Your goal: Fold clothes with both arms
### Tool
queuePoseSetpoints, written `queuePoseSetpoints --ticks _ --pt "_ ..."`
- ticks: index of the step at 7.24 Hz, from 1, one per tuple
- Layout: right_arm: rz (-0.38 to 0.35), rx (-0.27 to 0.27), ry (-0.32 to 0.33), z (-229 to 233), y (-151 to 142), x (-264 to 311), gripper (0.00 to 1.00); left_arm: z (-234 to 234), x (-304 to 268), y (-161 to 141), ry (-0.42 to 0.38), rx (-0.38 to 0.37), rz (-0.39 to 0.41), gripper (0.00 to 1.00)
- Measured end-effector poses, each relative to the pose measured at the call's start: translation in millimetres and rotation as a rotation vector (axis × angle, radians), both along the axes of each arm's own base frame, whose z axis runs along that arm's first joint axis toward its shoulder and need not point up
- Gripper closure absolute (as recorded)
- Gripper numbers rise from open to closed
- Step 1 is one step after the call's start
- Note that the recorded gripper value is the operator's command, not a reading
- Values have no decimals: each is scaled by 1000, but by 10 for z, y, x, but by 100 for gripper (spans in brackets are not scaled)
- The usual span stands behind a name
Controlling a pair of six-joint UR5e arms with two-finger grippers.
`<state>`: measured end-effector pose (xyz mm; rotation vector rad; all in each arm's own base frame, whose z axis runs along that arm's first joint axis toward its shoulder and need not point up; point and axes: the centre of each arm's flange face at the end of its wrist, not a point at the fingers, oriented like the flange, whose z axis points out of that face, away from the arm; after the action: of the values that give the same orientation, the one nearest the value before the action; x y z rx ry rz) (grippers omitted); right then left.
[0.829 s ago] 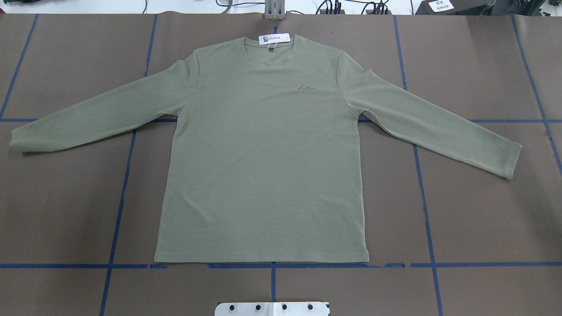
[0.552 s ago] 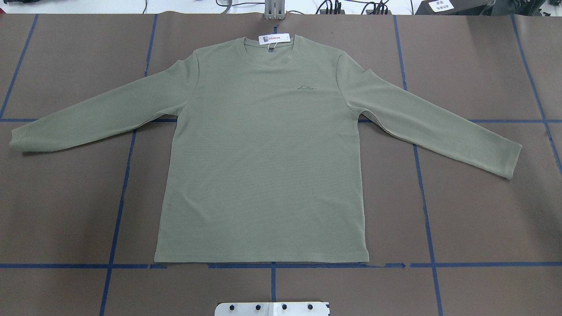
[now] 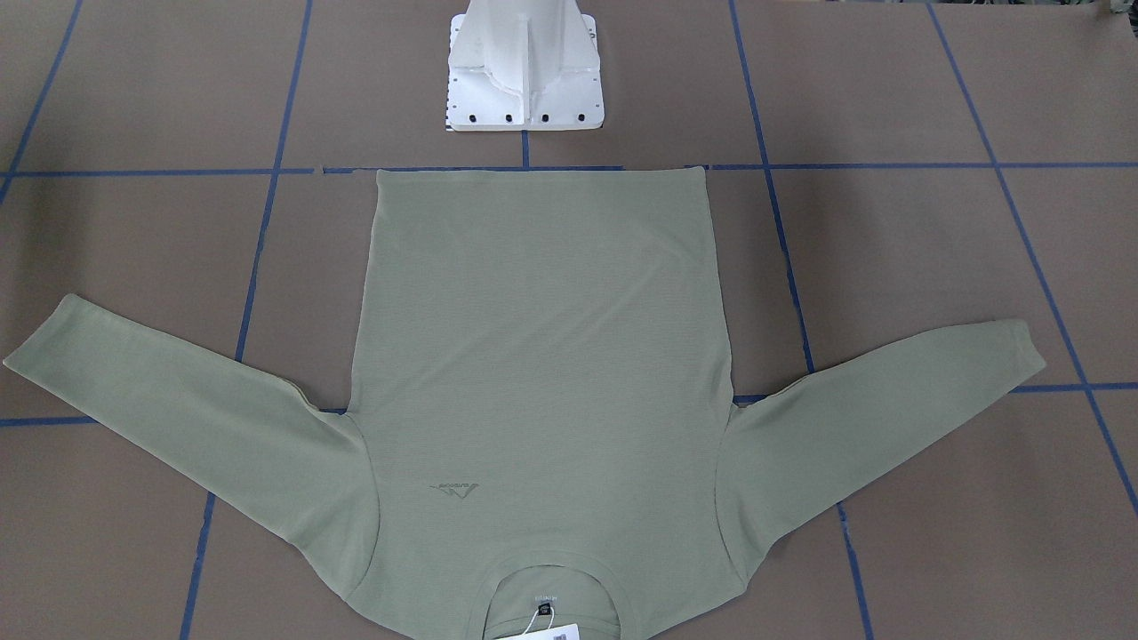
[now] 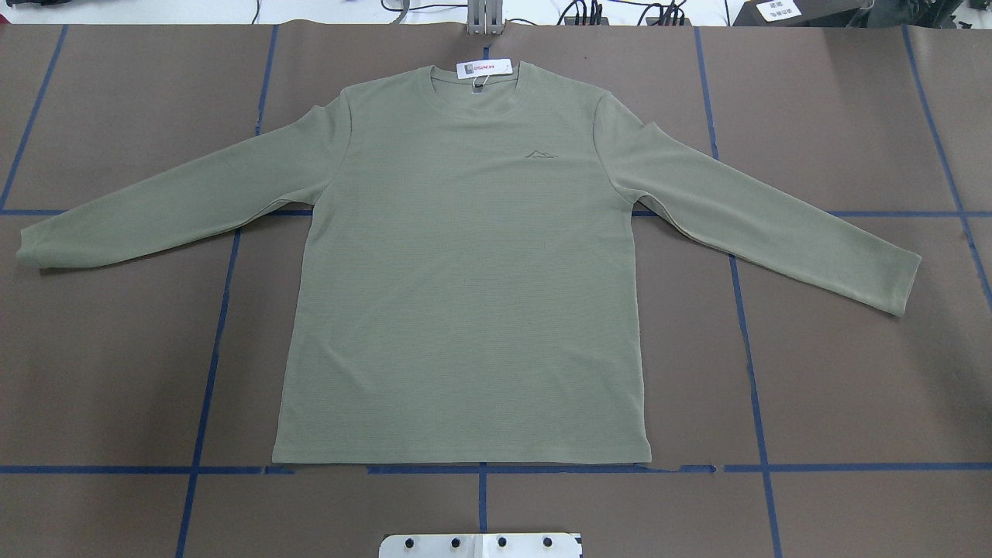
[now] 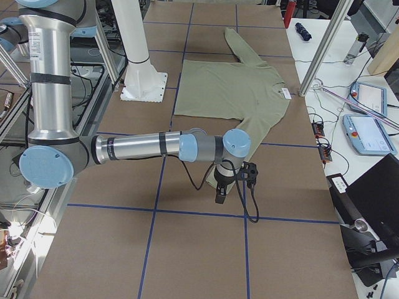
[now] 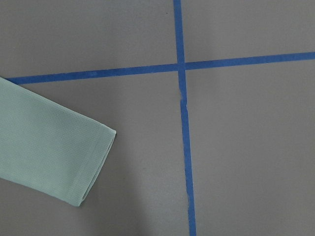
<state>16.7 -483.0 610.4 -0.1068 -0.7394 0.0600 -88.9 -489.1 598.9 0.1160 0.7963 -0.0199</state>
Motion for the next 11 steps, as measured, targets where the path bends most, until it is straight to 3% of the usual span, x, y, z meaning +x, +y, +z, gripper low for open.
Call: queuePoseSetpoints --ticks 2,5,9,11 --pt "-6 35 -4 -49 -43 -39 0 -75 18 8 2 17 3 0" --pt "-14 142 -25 242 -153 -291 0 -161 92 5 70 31 17 0" --pt "190 83 -113 790 -282 -1101 3 -217 110 -9 92 63 21 0" --pt "246 36 -142 880 -376 -1346 6 -219 111 -10 92 65 22 0"
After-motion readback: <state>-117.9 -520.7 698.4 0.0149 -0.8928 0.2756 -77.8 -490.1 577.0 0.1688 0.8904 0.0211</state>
